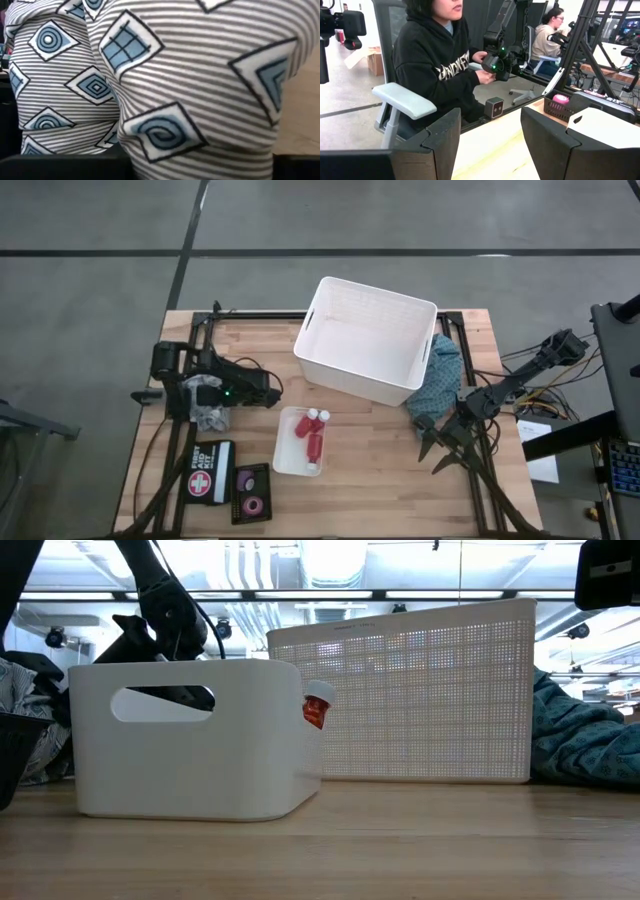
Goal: Pick & Place Medicine items
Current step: Put the gray patient gown into the big white bin
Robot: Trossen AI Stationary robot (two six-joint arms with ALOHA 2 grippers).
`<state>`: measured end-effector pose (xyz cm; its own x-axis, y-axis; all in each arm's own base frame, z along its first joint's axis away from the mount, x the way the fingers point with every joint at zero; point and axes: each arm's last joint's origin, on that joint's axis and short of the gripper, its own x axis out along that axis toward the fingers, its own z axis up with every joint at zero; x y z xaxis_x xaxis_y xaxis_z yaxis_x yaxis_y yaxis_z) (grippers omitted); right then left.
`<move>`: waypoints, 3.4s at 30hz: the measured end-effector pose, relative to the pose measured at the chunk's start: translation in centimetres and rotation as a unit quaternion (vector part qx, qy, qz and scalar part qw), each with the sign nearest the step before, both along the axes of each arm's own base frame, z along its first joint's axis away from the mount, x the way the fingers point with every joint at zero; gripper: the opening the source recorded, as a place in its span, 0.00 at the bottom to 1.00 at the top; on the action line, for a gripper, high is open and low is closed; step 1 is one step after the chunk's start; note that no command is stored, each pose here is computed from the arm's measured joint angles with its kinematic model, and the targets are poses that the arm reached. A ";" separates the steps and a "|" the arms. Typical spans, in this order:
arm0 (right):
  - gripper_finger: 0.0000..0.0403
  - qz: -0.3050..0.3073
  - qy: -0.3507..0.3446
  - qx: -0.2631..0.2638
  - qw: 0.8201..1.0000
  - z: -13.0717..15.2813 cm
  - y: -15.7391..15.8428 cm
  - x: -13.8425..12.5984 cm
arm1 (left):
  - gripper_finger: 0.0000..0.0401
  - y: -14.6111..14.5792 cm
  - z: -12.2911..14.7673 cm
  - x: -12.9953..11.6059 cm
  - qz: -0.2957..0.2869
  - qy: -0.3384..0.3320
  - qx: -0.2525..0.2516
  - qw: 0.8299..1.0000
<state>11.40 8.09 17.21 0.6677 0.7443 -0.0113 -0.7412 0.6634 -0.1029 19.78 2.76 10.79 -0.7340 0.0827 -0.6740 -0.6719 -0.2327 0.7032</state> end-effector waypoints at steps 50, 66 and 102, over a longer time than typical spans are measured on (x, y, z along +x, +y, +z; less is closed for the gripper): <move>0.51 0.000 0.000 0.000 1.000 0.0 0.0 0.0 | 0.32 -1.0 10.1 7.8 -0.303 -0.088 0.228 0.921; 0.51 0.000 0.000 0.000 1.000 0.0 0.0 0.0 | 0.32 -3.3 19.6 4.6 -0.388 -0.257 0.398 0.791; 0.51 0.000 0.000 0.000 1.000 0.0 0.0 0.0 | 0.32 2.7 28.8 10.9 -0.715 -0.446 0.346 0.413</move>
<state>11.40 8.09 17.21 0.6677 0.7444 -0.0111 -0.7412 0.6633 -0.1032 30.71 5.42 39.60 0.9124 0.4022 -0.0757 -0.3915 0.9116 0.1252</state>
